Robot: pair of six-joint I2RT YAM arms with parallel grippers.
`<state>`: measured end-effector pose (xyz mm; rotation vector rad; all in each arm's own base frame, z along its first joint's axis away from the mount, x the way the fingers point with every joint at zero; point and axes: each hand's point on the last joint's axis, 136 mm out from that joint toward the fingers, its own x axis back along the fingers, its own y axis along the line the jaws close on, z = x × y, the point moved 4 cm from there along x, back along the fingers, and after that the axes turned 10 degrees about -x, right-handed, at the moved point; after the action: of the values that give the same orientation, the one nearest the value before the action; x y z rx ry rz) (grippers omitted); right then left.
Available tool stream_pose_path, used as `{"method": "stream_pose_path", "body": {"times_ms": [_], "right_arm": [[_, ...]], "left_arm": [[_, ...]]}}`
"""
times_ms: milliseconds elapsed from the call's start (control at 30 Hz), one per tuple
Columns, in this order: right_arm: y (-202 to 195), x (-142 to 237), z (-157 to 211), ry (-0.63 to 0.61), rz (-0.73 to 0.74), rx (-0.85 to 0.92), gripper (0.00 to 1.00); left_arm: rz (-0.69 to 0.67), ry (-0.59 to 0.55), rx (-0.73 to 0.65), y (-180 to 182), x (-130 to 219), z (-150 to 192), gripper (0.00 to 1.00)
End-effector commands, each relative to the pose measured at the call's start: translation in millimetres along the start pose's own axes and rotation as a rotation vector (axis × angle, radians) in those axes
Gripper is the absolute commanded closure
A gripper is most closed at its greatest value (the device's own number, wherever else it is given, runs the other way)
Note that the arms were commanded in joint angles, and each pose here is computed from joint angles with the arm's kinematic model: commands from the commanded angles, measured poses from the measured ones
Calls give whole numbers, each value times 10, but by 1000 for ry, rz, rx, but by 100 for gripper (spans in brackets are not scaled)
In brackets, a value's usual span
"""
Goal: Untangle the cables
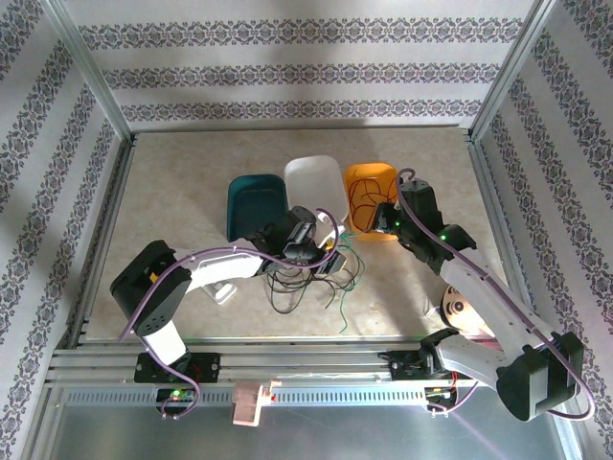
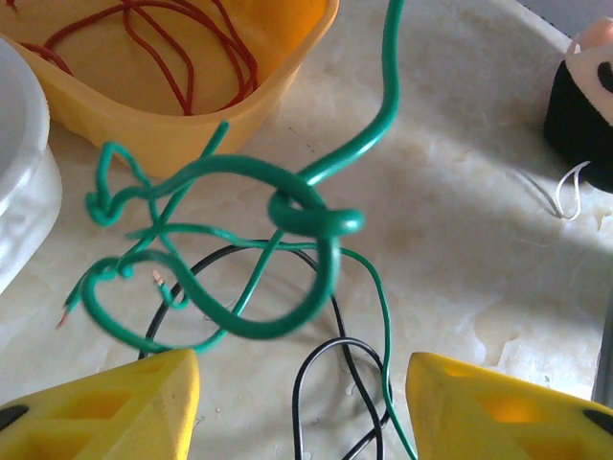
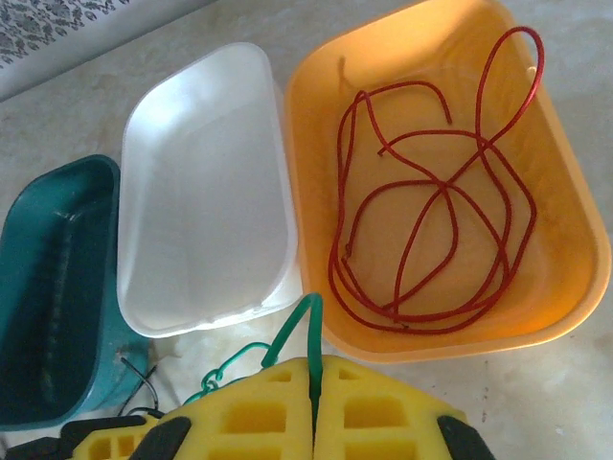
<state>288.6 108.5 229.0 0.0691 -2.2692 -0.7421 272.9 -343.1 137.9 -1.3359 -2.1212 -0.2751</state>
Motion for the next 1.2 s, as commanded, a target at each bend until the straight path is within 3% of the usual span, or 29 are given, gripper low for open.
{"method": "stream_pose_path", "body": {"times_ms": [0, 333, 433, 600, 733, 967, 1167], "right_arm": [[84, 35, -62, 7, -45, -60, 100], [153, 16, -66, 22, -95, -190, 100], [200, 29, -58, 23, -120, -221, 100], [221, 69, -29, 17, -147, -266, 100], [163, 112, 4, 0, -130, -274, 100], [-69, 221, 10, -64, -45, -287, 100], [-340, 290, -66, -122, 90, -274, 100]], "left_arm": [[21, -98, -11, -40, -27, -224, 42], [18, -172, 102, 7, -172, -264, 41], [-81, -210, 133, 135, -216, -299, 35], [-284, -280, 197, 416, -209, -338, 35], [-325, -322, 220, 487, -199, -404, 50], [-290, -336, 255, 499, -177, -388, 100], [-107, -313, 206, 264, 35, -397, 100]]}}
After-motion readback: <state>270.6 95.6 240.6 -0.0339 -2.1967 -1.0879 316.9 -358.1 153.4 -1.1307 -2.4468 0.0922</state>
